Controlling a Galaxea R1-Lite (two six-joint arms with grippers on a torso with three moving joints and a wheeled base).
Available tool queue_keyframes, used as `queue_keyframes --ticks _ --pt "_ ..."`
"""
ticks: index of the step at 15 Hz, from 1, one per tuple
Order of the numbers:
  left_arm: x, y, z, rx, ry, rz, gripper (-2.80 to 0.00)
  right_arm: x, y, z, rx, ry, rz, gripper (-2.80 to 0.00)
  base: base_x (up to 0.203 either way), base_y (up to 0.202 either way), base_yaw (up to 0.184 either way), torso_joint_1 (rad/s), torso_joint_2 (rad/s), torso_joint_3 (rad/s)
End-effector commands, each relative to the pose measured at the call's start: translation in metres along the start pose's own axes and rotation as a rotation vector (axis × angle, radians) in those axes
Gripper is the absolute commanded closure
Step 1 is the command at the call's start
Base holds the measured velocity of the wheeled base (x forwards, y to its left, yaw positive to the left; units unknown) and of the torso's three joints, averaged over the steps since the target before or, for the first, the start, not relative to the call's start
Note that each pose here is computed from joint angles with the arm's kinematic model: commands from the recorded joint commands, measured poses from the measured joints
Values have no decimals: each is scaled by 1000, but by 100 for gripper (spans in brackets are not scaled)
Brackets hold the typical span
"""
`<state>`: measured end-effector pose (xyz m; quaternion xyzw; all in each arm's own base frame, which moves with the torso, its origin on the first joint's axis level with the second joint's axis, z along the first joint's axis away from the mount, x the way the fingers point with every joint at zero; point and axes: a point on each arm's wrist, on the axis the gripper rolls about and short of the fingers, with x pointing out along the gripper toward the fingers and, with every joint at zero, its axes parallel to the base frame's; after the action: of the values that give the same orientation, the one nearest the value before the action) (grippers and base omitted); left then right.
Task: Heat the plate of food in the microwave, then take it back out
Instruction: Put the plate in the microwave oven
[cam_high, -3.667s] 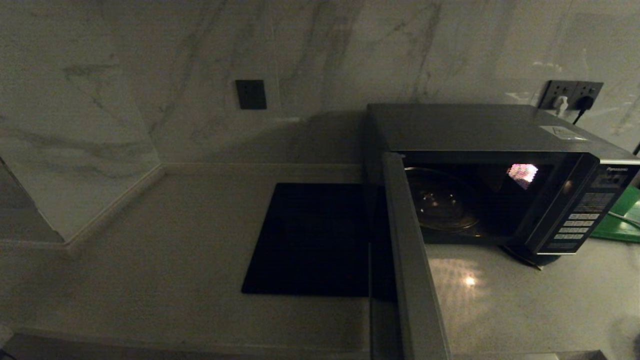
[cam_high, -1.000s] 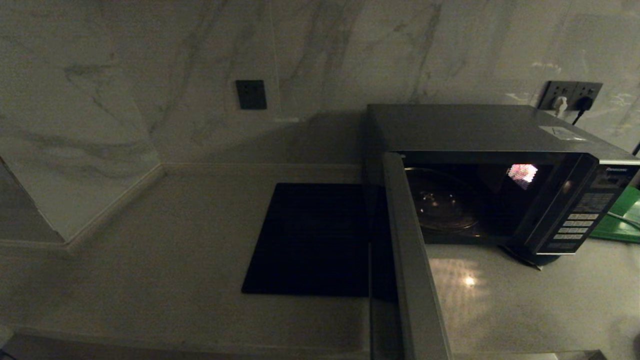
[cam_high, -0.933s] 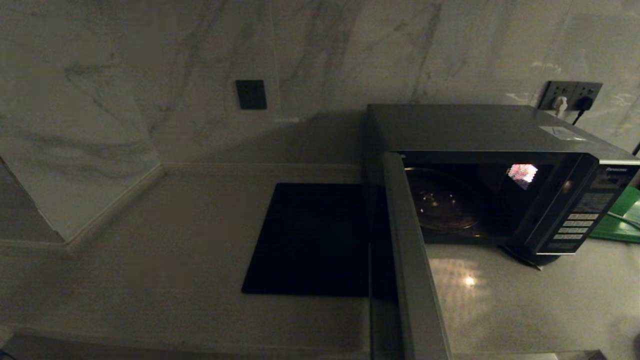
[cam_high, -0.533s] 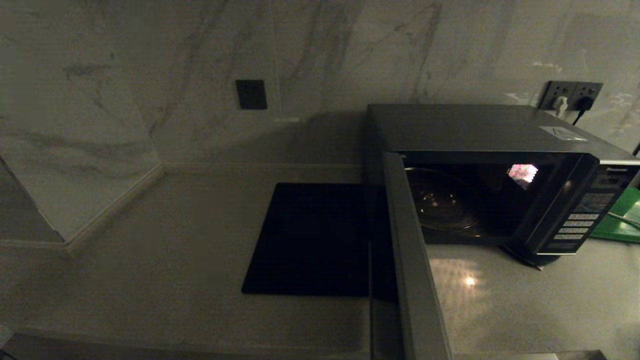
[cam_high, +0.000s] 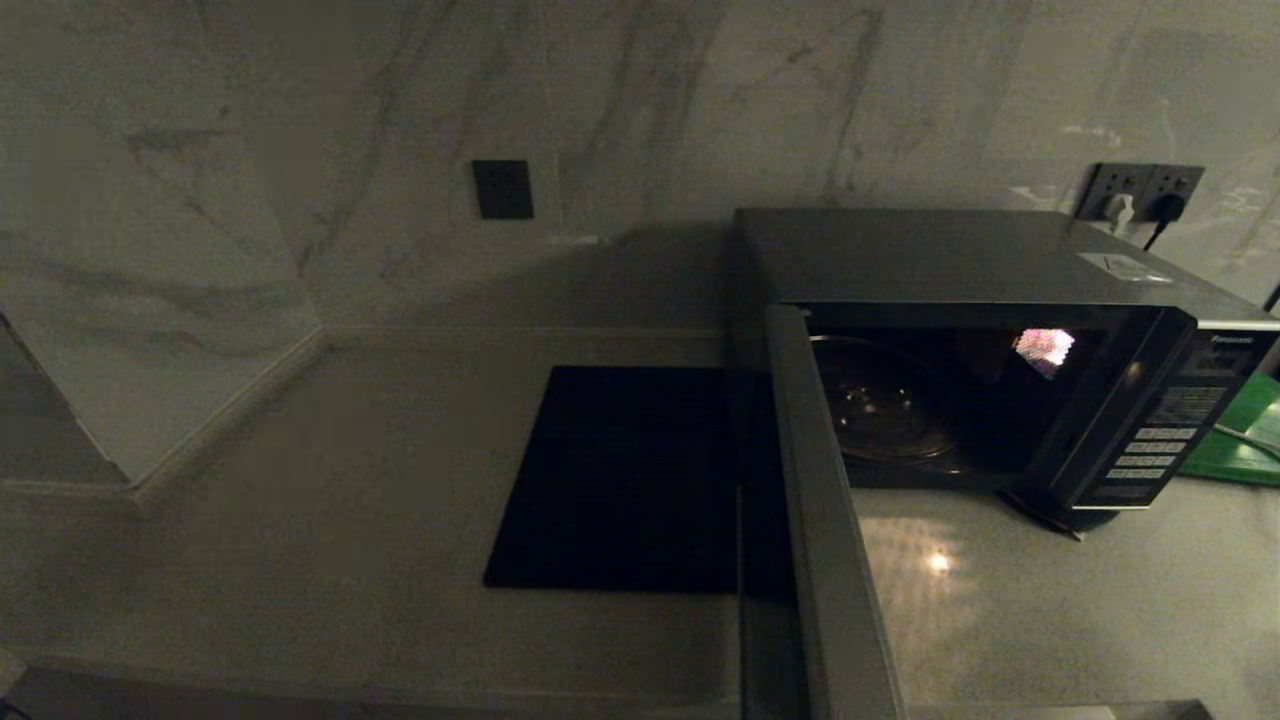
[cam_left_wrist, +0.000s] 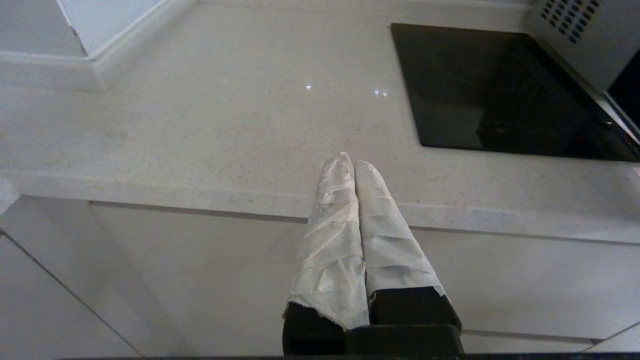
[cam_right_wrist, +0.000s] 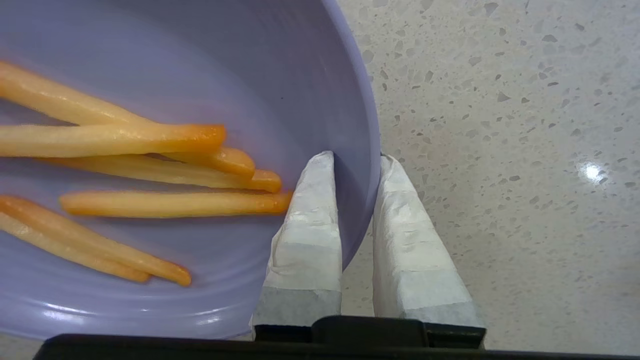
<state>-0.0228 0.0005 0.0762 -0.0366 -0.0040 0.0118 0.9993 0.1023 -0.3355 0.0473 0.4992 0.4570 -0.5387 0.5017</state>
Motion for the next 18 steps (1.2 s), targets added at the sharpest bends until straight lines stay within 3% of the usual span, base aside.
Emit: queue_keyframes --ticks 1,18 --pt "0 0 0 -1 1 1 0 1 0 0 1 7 -3 0 0 0 0 0 0 0" --pt "0 0 0 -1 1 2 0 -51 -10 -16 12 -88 101 0 0 0 0 0 0 0"
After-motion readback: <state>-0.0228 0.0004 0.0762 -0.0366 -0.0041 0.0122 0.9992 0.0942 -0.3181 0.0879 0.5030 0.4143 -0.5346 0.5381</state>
